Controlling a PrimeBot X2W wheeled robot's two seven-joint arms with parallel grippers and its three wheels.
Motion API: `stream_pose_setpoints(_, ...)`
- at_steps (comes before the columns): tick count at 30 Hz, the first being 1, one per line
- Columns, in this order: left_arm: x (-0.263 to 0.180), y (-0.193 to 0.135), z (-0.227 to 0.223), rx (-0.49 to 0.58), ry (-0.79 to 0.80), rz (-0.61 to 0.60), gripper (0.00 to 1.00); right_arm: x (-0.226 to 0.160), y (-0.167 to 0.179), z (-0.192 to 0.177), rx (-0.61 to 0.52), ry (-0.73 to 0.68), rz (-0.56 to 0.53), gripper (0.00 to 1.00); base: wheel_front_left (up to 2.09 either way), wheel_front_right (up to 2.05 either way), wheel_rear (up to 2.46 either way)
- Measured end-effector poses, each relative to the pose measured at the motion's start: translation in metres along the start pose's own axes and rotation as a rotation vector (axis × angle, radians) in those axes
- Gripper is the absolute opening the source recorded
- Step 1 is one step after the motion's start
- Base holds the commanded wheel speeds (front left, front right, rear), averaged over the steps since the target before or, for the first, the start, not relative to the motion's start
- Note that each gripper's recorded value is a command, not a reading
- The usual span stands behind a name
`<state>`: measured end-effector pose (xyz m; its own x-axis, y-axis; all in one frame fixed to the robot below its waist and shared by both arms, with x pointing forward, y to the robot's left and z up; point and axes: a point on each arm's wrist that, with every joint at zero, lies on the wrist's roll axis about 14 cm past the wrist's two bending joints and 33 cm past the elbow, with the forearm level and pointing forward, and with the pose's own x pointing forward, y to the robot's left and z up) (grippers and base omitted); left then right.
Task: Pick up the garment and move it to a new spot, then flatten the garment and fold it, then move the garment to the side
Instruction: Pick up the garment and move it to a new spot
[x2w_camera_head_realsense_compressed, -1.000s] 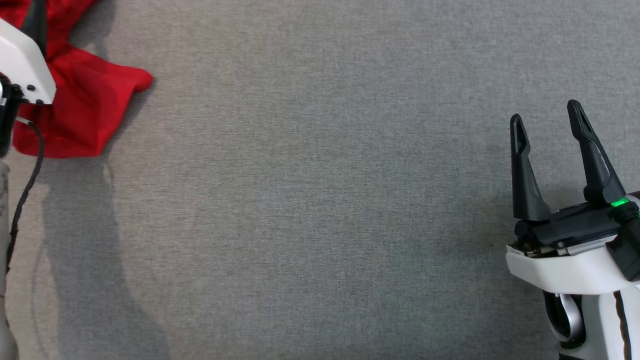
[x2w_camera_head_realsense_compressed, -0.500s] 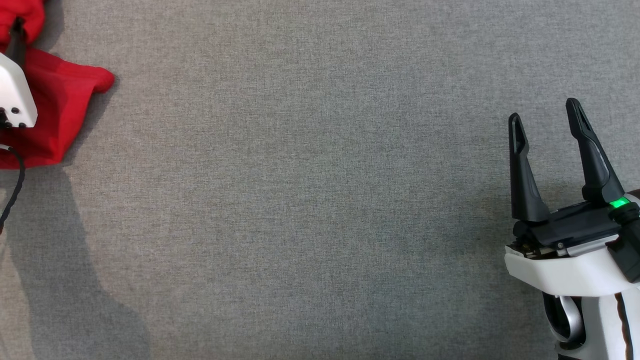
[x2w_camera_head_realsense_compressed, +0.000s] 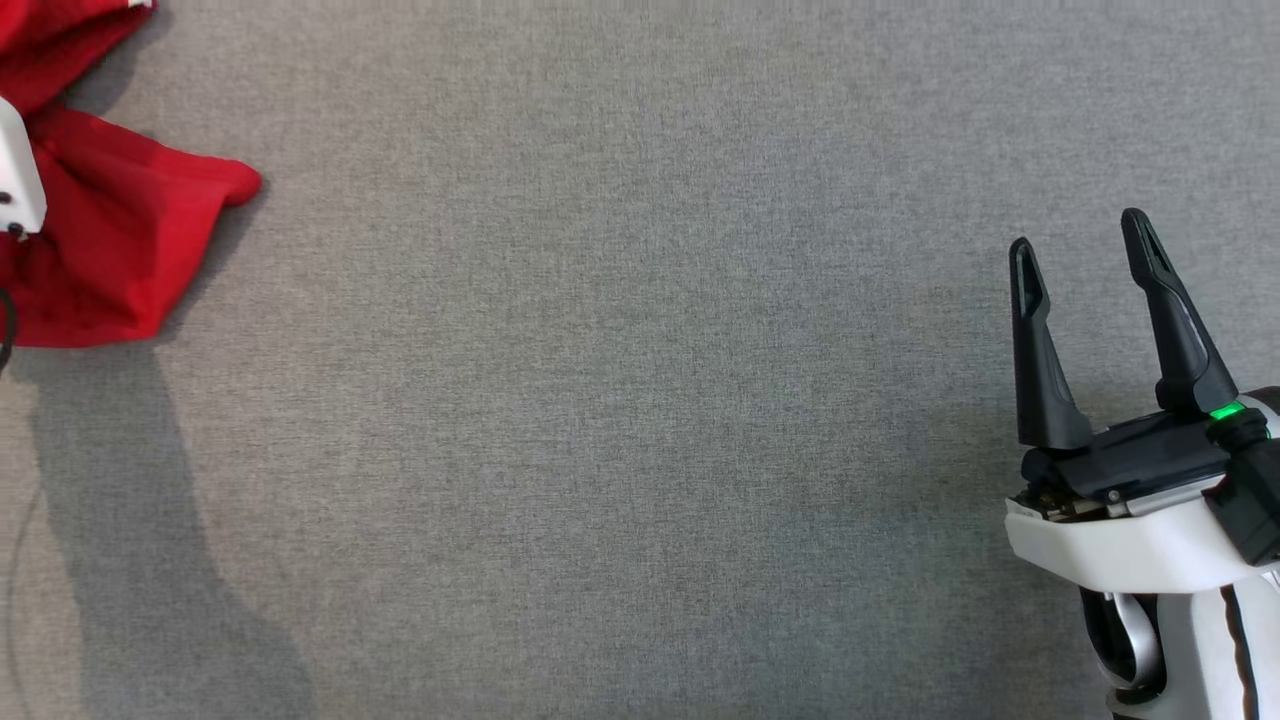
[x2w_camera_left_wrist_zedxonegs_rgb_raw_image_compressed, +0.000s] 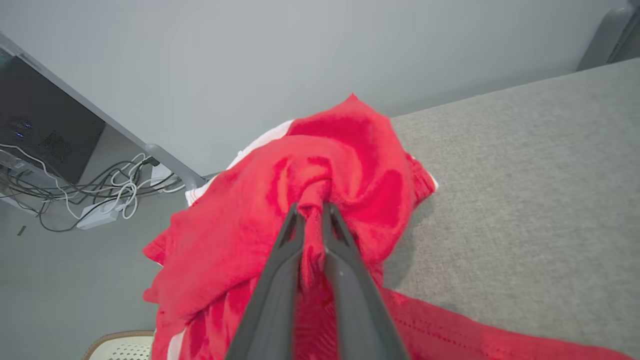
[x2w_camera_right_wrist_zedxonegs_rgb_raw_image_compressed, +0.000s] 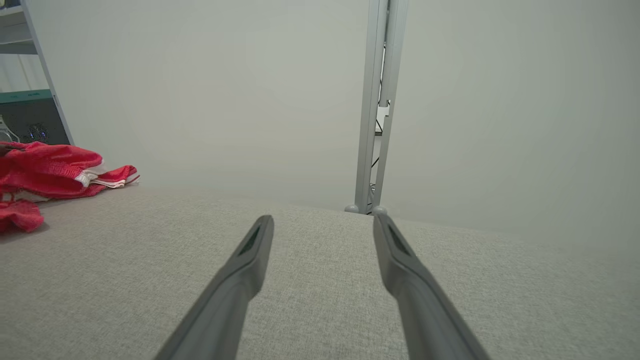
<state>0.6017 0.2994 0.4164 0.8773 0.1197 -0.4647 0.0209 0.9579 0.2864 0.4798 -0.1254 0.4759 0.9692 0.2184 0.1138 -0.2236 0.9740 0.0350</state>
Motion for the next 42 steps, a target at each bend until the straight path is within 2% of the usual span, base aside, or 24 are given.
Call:
stream_pose_setpoints(10,-0.038,0.017,0.084,0.067,-0.213,0.022,0.00,-0.013,0.005,0.034,0.014,-0.060,-0.001,1.00,0.00,0.00,0.00)
stream_pose_setpoints(11,-0.051,0.018,0.108,0.086,-0.272,0.020,0.00,-0.017,0.004,0.043,0.014,-0.075,-0.006,1.00,0.00,0.00,0.00)
stream_pose_setpoints(12,-0.051,0.018,0.108,0.086,-0.272,0.020,0.00,-0.017,0.004,0.043,0.014,-0.075,-0.006,1.00,0.00,0.00,0.00)
stream_pose_setpoints(18,-0.093,-0.001,0.175,0.136,-0.449,-0.027,0.00,-0.037,-0.002,0.072,0.013,-0.125,-0.037,1.00,0.00,0.00,0.00)
stream_pose_setpoints(24,-0.137,-0.064,0.227,0.183,-0.612,-0.170,0.00,-0.061,-0.015,0.090,0.007,-0.154,-0.087,1.00,0.00,0.00,0.00)
stream_pose_setpoints(28,-0.164,-0.136,0.236,0.220,-0.670,-0.349,0.00,-0.076,-0.026,0.100,-0.006,-0.171,-0.130,1.00,0.00,0.00,0.00)
stream_pose_setpoints(31,-0.191,-0.184,0.244,0.208,-0.725,-0.487,0.00,-0.089,-0.038,0.106,-0.015,-0.180,-0.170,1.00,0.00,0.00,0.00)
stream_pose_setpoints(37,-0.242,-0.266,0.245,0.104,-0.791,-0.746,0.00,-0.106,-0.053,0.111,-0.026,-0.186,-0.227,1.00,0.00,0.00,0.00)
stream_pose_setpoints(40,-0.257,-0.298,0.234,-0.022,-0.771,-0.853,0.00,-0.110,-0.057,0.111,-0.027,-0.184,-0.242,1.00,0.00,0.00,0.00)
stream_pose_setpoints(42,-0.256,-0.317,0.213,-0.103,-0.694,-0.912,0.00,-0.111,-0.059,0.109,-0.025,-0.177,-0.248,1.00,0.00,0.00,0.00)
